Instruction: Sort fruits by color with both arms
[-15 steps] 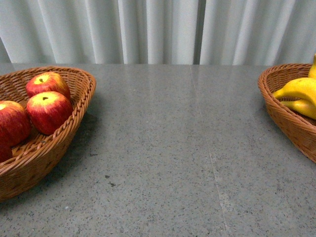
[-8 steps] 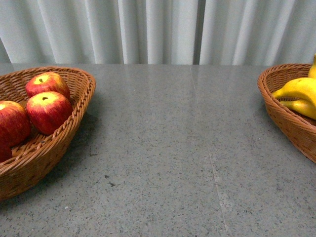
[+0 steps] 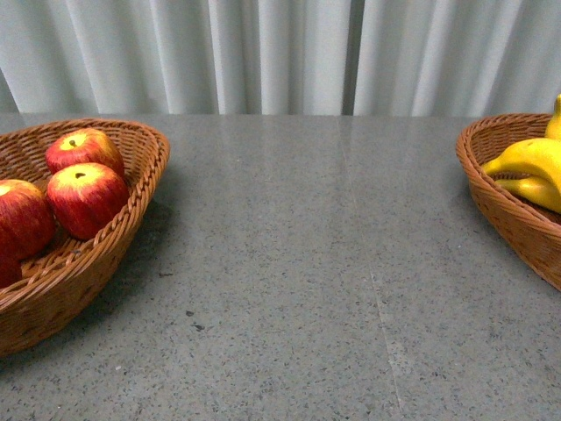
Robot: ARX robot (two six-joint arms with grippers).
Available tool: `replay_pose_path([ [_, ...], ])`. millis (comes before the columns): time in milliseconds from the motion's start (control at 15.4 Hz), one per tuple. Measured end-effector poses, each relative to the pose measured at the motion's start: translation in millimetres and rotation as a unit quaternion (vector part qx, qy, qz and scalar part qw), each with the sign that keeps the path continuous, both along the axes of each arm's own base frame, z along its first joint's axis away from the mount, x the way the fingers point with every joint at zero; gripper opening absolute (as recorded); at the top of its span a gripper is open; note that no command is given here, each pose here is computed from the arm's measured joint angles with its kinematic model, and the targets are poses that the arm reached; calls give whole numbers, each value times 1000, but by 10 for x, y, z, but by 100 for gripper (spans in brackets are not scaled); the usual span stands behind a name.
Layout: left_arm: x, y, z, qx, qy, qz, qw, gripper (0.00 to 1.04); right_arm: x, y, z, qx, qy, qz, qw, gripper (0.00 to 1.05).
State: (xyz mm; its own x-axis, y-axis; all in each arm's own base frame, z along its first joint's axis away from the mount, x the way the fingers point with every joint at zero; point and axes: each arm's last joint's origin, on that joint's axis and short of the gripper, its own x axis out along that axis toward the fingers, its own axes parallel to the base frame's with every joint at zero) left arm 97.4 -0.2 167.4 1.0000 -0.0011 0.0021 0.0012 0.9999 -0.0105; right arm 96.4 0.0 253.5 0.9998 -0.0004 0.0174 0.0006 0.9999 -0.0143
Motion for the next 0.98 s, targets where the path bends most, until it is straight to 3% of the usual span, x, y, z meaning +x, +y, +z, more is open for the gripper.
replay_pose_path([
  [130, 0, 0, 0, 0, 0, 0, 1000, 98, 14, 0, -162, 0, 8, 0, 1000, 2],
  [976, 0, 0, 0, 0, 0, 0, 1000, 98, 13, 0, -759, 2, 10, 0, 1000, 2],
])
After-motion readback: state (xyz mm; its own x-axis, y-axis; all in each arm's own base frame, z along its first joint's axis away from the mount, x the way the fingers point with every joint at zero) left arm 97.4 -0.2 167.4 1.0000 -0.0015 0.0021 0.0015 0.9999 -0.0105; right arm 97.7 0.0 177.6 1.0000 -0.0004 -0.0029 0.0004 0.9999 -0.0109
